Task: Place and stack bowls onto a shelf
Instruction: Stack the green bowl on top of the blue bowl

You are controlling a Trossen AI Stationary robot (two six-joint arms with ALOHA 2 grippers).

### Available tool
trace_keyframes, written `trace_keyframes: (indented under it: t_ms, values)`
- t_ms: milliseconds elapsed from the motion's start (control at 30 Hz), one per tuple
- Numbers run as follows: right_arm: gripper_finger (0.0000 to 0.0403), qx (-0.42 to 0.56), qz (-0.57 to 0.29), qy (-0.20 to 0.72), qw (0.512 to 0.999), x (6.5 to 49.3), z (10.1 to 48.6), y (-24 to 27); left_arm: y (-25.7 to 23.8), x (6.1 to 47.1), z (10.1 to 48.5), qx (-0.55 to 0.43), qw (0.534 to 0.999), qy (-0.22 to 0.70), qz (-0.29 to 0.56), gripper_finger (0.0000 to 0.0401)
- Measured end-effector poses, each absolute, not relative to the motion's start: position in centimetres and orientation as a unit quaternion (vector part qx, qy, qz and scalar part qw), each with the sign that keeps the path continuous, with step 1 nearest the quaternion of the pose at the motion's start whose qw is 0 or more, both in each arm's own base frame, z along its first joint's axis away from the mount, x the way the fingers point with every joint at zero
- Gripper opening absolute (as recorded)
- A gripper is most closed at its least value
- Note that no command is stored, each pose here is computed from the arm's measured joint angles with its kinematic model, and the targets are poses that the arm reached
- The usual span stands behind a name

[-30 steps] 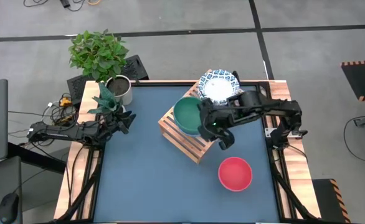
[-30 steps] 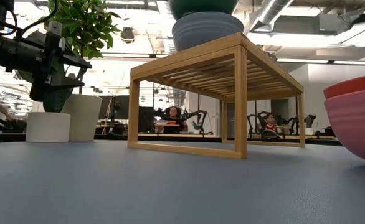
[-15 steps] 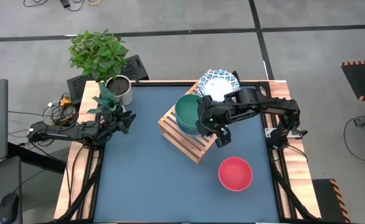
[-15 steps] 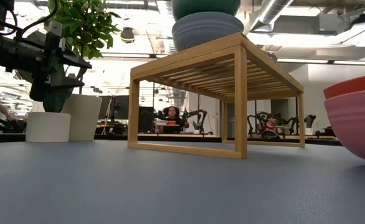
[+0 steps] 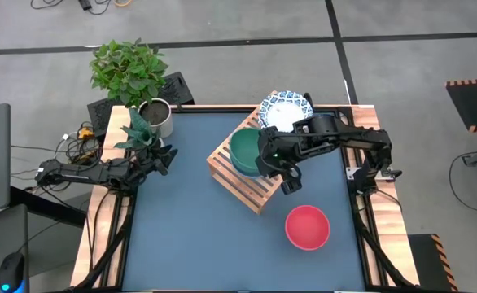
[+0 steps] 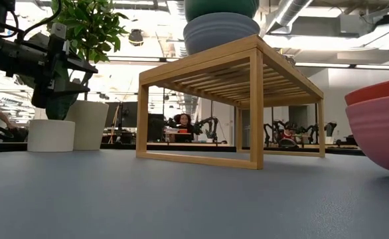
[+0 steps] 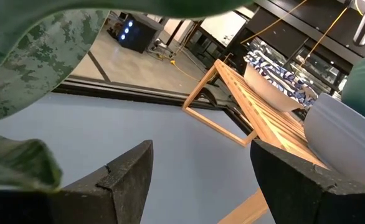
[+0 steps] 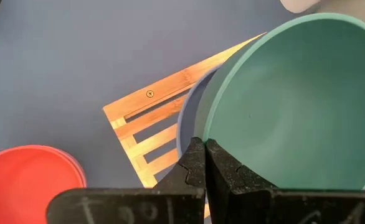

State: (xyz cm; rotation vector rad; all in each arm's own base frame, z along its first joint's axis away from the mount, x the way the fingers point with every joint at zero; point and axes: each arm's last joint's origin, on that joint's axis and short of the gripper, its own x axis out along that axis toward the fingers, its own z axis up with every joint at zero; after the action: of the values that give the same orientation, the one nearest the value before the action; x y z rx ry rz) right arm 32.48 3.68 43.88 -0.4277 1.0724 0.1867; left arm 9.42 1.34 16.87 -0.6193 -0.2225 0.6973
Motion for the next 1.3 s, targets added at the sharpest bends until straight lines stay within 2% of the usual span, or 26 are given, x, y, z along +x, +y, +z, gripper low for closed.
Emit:
trace_keyframes:
  t_ms: [567, 867, 1300]
  values:
    - [0.0017, -0.181, 0.084, 0.517, 0.832, 33.2, 43.2, 3.3, 1.3, 9.4, 16.9, -0.298, 0.887, -0.107, 0.335, 0.0253]
    - [0.0017, -0.178, 0.092, 0.575, 0.793, 34.1, 39.8, 3.1, 1.3, 9.4, 16.9, -0.298, 0.887, -0.107, 0.335, 0.0253]
    - [0.0051, -0.156, 0.069, 0.580, 0.797, 34.1, 39.8, 3.0, 1.4, 9.4, 16.9, -0.296, 0.883, -0.111, 0.347, 0.0253]
